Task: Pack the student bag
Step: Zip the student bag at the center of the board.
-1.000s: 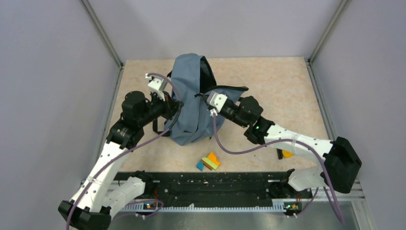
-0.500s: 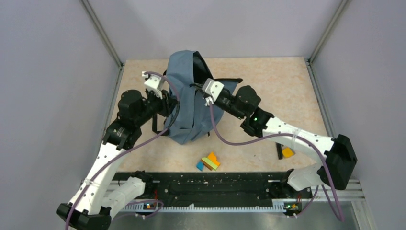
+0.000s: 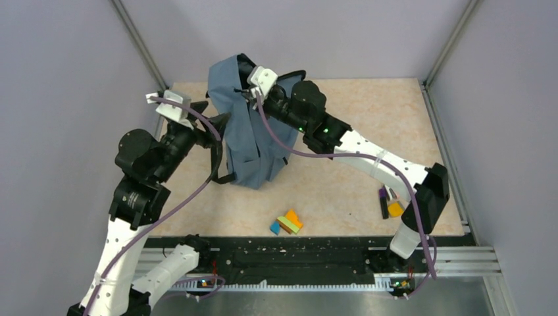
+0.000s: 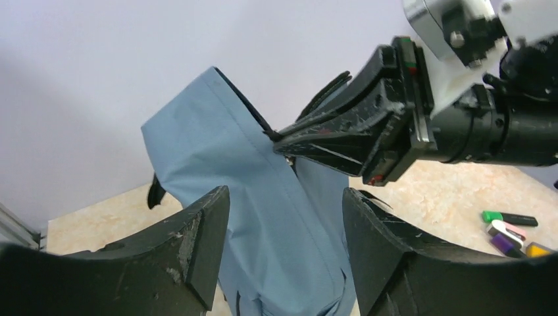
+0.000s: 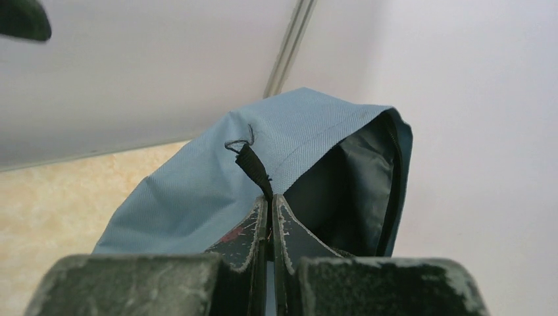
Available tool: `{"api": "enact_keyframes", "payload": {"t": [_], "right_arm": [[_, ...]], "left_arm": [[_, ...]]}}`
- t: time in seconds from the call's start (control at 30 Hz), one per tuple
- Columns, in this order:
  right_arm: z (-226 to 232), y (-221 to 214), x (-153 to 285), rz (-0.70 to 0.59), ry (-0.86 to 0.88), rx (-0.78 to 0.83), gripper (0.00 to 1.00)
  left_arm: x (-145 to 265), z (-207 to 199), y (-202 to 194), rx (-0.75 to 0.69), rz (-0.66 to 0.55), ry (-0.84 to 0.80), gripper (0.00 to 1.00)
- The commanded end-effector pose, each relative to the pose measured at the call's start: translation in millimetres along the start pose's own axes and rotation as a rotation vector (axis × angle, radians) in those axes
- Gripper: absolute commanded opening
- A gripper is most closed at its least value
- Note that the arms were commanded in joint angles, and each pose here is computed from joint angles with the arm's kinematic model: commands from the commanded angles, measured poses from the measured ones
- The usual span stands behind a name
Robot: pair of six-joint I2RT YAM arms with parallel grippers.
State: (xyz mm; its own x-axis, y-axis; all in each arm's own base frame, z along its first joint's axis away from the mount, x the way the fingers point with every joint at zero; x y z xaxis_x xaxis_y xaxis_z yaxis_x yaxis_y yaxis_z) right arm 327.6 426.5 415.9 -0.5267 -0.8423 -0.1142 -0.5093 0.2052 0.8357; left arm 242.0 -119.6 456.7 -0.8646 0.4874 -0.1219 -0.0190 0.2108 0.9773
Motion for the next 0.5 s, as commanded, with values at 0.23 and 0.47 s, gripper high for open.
{"api": "enact_keyframes", "payload": {"t": [0.23, 0.47], "right_arm": [[-51.2, 75.6, -14.6, -0.173, -0.14, -0.188, 0.0], [-47.0, 82.2, -15.5, -0.189, -0.109, -0.228, 0.0]], "left_arm": [[-17.9, 1.0, -69.9, 0.136, 0.101, -0.025, 0.74], [-37.9, 27.3, -84.7, 0.158, 0.077, 0.107, 0.86]]}}
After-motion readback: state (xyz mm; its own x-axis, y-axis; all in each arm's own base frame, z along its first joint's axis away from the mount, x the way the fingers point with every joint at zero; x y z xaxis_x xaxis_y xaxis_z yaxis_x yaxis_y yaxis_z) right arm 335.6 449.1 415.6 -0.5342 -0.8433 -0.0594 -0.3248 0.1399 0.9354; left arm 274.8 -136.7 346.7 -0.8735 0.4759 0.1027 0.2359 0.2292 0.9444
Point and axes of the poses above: each gripper's point midway between its finger pads, its own x axis back along the fingers, its own z axis along the line the jaws close on, y = z × x, the point moved 1 cm from there along x, back along the fingers, and after that the axes turned 11 degrees about x, right-handed, at the moved point
